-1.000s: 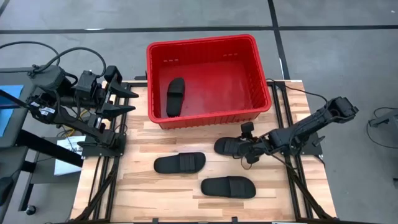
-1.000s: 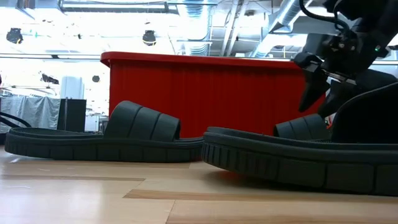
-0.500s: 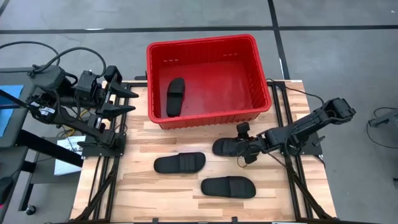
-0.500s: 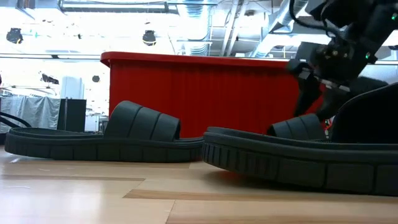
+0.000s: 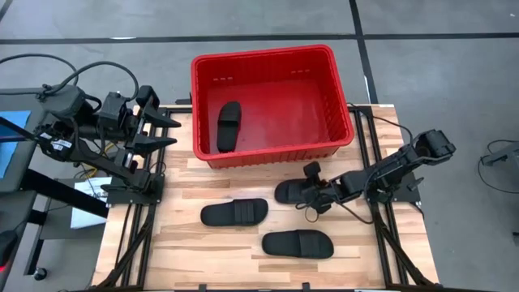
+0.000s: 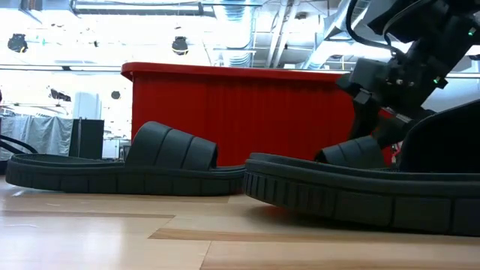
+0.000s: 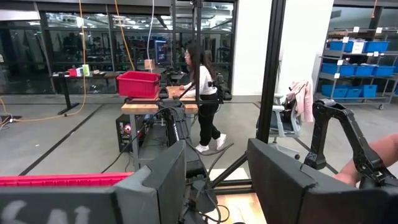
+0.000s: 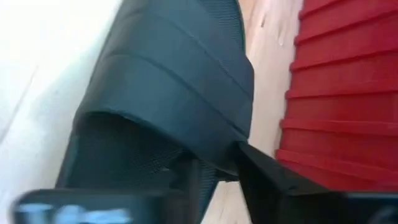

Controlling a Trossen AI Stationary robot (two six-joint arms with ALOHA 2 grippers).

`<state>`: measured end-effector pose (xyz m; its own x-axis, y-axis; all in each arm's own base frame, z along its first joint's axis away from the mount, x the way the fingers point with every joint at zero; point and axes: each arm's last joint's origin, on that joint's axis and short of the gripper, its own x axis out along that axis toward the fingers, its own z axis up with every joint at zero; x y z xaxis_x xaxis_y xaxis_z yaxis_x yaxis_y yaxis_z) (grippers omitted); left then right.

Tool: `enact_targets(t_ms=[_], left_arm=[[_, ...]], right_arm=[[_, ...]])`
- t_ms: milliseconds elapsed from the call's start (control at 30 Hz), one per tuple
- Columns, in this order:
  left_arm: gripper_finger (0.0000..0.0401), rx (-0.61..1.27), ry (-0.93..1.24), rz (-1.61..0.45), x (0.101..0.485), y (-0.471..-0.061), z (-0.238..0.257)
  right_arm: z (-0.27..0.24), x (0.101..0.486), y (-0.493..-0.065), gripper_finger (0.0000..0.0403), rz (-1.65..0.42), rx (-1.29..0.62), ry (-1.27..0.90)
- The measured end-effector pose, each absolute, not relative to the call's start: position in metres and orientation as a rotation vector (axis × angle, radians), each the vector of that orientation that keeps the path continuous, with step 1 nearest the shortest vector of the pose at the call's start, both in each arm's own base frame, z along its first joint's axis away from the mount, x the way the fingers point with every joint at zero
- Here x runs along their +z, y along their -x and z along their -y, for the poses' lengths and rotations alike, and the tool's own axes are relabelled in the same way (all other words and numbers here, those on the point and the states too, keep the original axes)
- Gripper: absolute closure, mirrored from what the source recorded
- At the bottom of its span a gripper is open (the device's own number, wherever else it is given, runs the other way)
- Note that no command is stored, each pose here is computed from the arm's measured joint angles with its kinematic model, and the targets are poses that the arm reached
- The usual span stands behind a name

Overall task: Pick and place slides into bin
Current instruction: Put the top right black slide into the red bin

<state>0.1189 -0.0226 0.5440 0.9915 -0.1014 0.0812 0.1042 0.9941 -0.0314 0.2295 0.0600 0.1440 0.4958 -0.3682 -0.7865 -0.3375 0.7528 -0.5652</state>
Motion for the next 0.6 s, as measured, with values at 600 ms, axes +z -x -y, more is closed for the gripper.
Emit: enact_targets(t_ms=[600], left_arm=[[0.0240,-0.104,0.065,0.093,0.545,-0.120,0.023]], right_arm=[[-0.055,0.151,-0.234,0.0401,-1.102,-0.083,0.551]])
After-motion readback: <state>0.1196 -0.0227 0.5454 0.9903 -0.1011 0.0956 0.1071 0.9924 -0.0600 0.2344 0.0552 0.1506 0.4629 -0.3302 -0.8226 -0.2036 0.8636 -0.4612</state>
